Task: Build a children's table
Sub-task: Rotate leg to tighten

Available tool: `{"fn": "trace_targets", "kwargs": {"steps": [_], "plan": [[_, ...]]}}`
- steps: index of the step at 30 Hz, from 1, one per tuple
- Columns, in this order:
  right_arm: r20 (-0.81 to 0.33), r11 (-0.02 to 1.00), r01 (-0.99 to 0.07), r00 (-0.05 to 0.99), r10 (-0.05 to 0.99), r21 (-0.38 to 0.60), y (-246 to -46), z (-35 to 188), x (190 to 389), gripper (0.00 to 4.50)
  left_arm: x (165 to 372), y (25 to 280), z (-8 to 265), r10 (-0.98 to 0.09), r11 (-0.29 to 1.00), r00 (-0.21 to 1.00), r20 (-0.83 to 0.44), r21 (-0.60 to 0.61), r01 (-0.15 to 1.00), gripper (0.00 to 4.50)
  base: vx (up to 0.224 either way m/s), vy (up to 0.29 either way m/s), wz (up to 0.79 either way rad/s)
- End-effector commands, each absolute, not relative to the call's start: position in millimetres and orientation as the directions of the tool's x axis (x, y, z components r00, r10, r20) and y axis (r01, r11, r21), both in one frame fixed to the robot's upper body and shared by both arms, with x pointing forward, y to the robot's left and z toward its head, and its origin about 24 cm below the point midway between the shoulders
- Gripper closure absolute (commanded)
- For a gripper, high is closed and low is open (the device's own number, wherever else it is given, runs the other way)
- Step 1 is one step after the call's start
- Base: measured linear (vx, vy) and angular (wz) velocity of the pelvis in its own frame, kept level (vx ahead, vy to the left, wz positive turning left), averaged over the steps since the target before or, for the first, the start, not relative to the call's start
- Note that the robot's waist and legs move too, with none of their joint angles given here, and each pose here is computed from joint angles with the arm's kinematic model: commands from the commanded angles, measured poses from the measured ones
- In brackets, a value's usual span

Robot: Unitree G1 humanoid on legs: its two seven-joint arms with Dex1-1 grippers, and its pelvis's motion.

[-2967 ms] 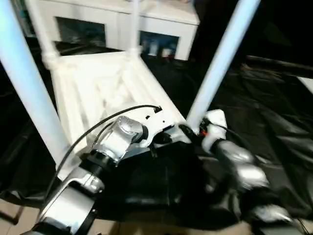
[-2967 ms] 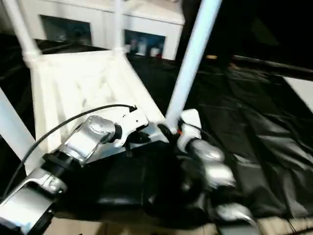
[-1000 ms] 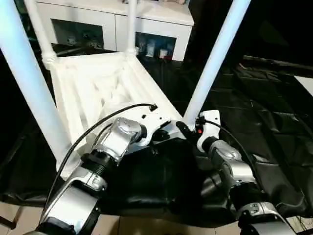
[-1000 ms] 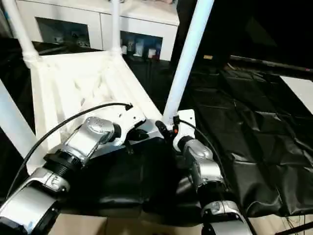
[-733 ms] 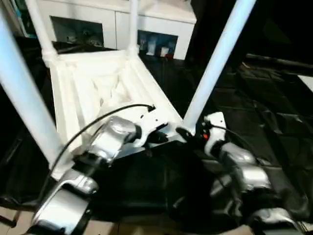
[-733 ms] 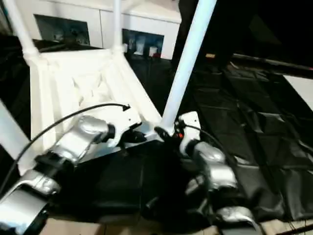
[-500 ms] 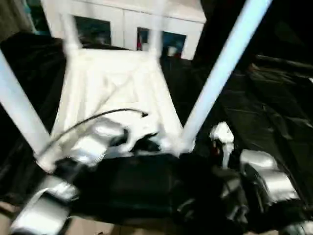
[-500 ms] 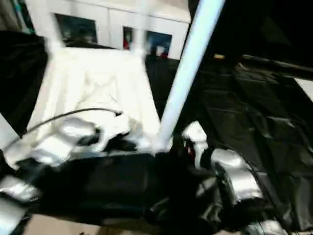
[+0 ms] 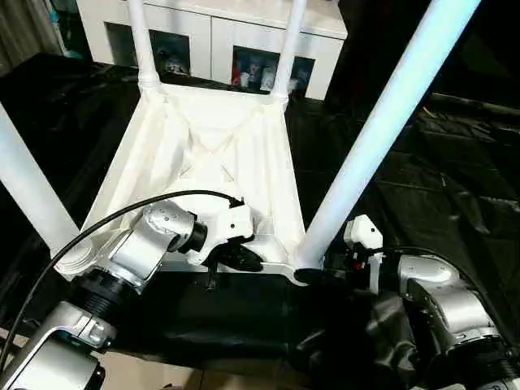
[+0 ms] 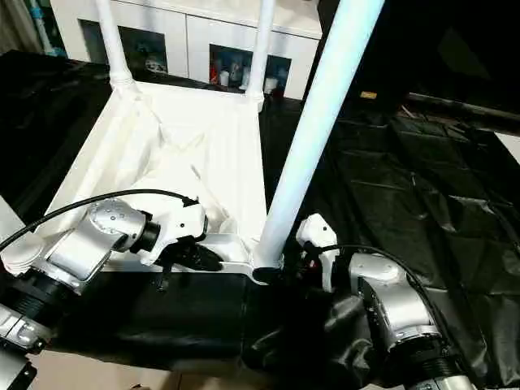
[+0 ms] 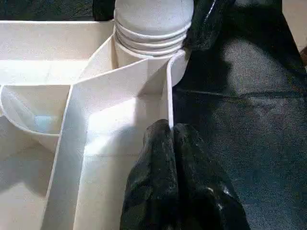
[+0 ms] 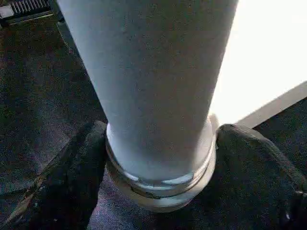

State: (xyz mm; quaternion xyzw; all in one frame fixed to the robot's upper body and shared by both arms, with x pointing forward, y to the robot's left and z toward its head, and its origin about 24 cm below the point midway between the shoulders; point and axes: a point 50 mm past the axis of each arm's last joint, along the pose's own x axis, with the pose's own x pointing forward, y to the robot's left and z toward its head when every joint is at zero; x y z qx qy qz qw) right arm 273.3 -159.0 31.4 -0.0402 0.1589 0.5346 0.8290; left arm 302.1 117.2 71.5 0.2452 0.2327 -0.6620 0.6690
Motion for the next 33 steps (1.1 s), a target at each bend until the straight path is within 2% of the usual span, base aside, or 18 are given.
{"fn": "trace_targets", "kwargs": {"steps": [1, 3, 5, 12, 18, 20, 21, 22, 23, 26, 30, 32, 33], "plan": [[-0.292, 0.398, -0.91, 0.35, 0.89, 0.121, -151.7, 32.5, 273.4, 1.05, 291.6, 105.4, 61.1, -0.762, -0.068, -0.075, -0.643, -0.036, 0.997, 4.5, 0.0, 0.0, 0.0], [-0.283, 0.395, -0.909, 0.347, 0.894, 0.132, -150.9, 32.5, 273.3, 1.05, 291.8, 105.6, 60.9, -0.762, -0.066, -0.074, -0.643, -0.037, 0.997, 4.5, 0.0, 0.0, 0.0], [-0.278, 0.39, -0.91, 0.343, 0.897, 0.138, -149.9, 32.3, 272.7, 1.28, 291.8, 105.8, 60.4, -0.761, -0.065, -0.074, -0.644, -0.038, 0.997, 4.5, 0.0, 0.0, 0.0], [-0.264, 0.385, -0.91, 0.337, 0.904, 0.156, -147.4, 30.6, 270.7, 1.39, 291.2, 105.9, 59.1, -0.759, -0.065, -0.081, -0.646, -0.048, 0.997, 4.5, 0.0, 0.0, 0.0], [-0.249, 0.448, -0.881, 0.404, 0.88, 0.154, -146.7, 26.7, 273.0, 1.41, 296.3, 101.5, 56.3, -0.77, -0.006, -0.026, -0.638, -0.034, 0.999, 4.5, 0.0, 0.0, 0.0], [-0.25, 0.563, -0.814, 0.52, 0.816, 0.143, -147.4, 21.4, 282.9, 1.43, 305.4, 94.1, 53.7, -0.777, 0.085, 0.061, -0.626, -0.008, 0.996, 4.5, 0.0, 0.0, 0.0], [-0.25, 0.563, -0.814, 0.52, 0.816, 0.143, -147.4, 21.4, 282.9, 1.43, 305.4, 94.1, 53.7, -0.777, 0.085, 0.061, -0.626, -0.008, 0.996, 4.5, 0.0, 0.0, 0.0], [-0.268, 0.66, -0.74, 0.615, 0.742, 0.13, -147.1, 15.4, 291.4, 1.43, 313.2, 86.9, 52.3, -0.776, 0.163, 0.139, -0.615, 0.018, 0.987, 4.5, -0.051, -0.003, -0.01], [-0.27, 0.671, -0.73, 0.625, 0.732, 0.13, -147.0, 14.7, 292.3, 1.53, 314.1, 86.0, 52.2, -0.776, 0.172, 0.148, -0.614, 0.021, 0.985, 4.5, -0.051, -0.003, -0.01], [-0.272, 0.816, -0.554, 0.769, 0.578, 0.167, -140.7, 7.3, 306.7, 1.73, 325.9, 69.5, 50.3, -0.767, 0.309, 0.27, -0.582, 0.034, 0.95, 4.5, -0.053, -0.004, -0.01], [-0.287, 0.887, -0.411, 0.841, 0.458, 0.211, -130.5, 3.9, 316.9, 1.73, 330.6, 56.5, 45.4, -0.74, 0.373, 0.325, -0.589, 0.044, 0.927, 4.5, 0.0, 0.0, 0.0], [-0.327, 0.923, -0.338, 0.865, 0.382, 0.184, -122.3, 0.8, 324.2, 1.73, 333.0, 50.0, 39.5, -0.708, 0.392, 0.351, -0.613, 0.073, 0.917, 4.5, 0.0, 0.0, 0.0], [-0.327, 0.916, -0.357, 0.857, 0.398, 0.181, -115.2, 1.1, 326.0, 1.73, 333.3, 49.1, 36.0, -0.69, 0.385, 0.352, -0.633, 0.09, 0.918, 4.5, 0.0, 0.0, 0.0]]}}
